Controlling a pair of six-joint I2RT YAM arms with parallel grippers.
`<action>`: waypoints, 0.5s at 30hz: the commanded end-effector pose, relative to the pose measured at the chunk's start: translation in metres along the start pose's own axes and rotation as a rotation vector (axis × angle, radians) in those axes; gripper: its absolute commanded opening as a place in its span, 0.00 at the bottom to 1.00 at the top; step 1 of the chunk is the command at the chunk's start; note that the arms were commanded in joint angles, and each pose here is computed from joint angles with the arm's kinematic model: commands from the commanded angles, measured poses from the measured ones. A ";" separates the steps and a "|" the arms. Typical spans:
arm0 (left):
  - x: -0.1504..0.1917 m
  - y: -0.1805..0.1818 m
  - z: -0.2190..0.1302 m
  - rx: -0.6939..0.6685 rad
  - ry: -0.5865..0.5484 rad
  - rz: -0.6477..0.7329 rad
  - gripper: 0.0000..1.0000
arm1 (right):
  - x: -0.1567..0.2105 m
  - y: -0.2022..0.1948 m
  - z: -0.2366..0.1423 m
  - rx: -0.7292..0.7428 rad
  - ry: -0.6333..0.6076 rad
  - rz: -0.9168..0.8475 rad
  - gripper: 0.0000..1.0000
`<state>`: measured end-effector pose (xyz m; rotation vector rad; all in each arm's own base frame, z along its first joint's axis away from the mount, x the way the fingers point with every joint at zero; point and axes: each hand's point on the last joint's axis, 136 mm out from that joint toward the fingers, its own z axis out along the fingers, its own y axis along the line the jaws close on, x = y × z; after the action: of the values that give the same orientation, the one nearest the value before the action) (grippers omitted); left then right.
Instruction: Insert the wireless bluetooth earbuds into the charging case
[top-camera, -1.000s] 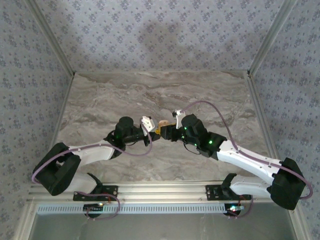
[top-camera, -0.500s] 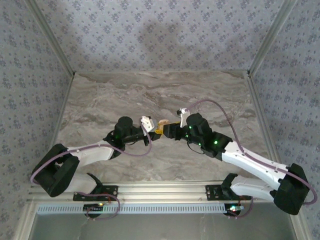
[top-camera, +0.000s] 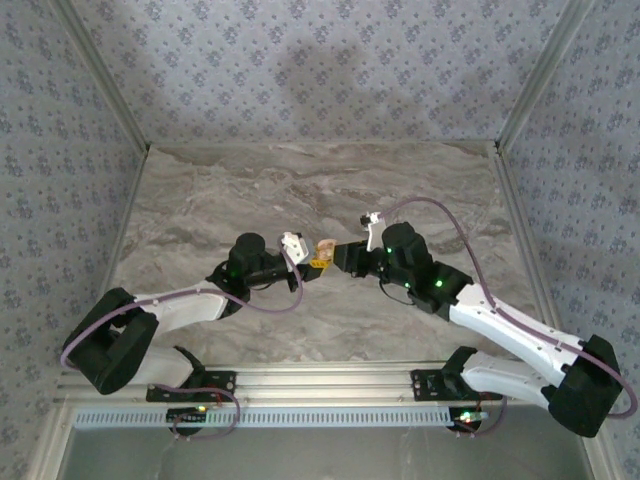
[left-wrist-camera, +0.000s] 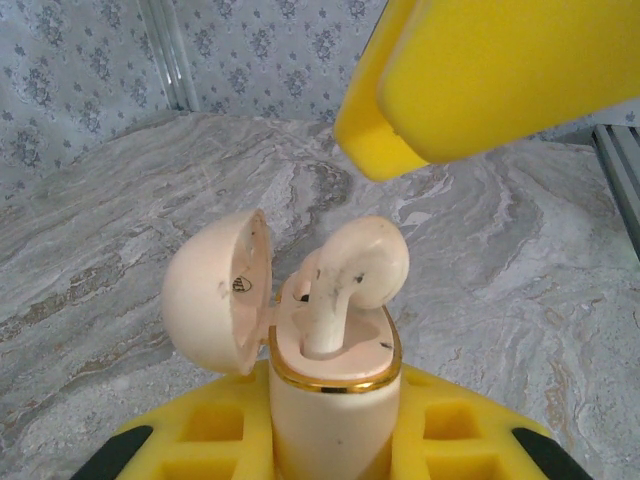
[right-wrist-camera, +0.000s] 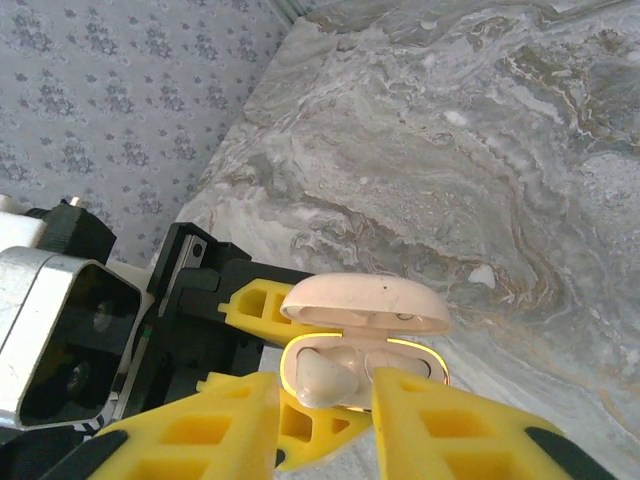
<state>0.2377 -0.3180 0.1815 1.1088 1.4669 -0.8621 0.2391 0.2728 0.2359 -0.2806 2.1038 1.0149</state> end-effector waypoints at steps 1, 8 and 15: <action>-0.025 -0.004 -0.002 0.019 -0.073 0.058 0.13 | -0.009 0.016 -0.001 -0.070 0.003 0.006 0.28; -0.026 -0.004 -0.003 0.020 -0.074 0.058 0.13 | -0.003 0.018 0.010 -0.094 0.044 0.042 0.24; -0.026 -0.005 -0.004 0.018 -0.071 0.063 0.13 | 0.004 0.007 0.016 -0.060 0.073 0.057 0.22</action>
<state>0.2366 -0.3177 0.1856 1.1097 1.4532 -0.8620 0.2381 0.2867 0.2198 -0.3044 2.1769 1.0874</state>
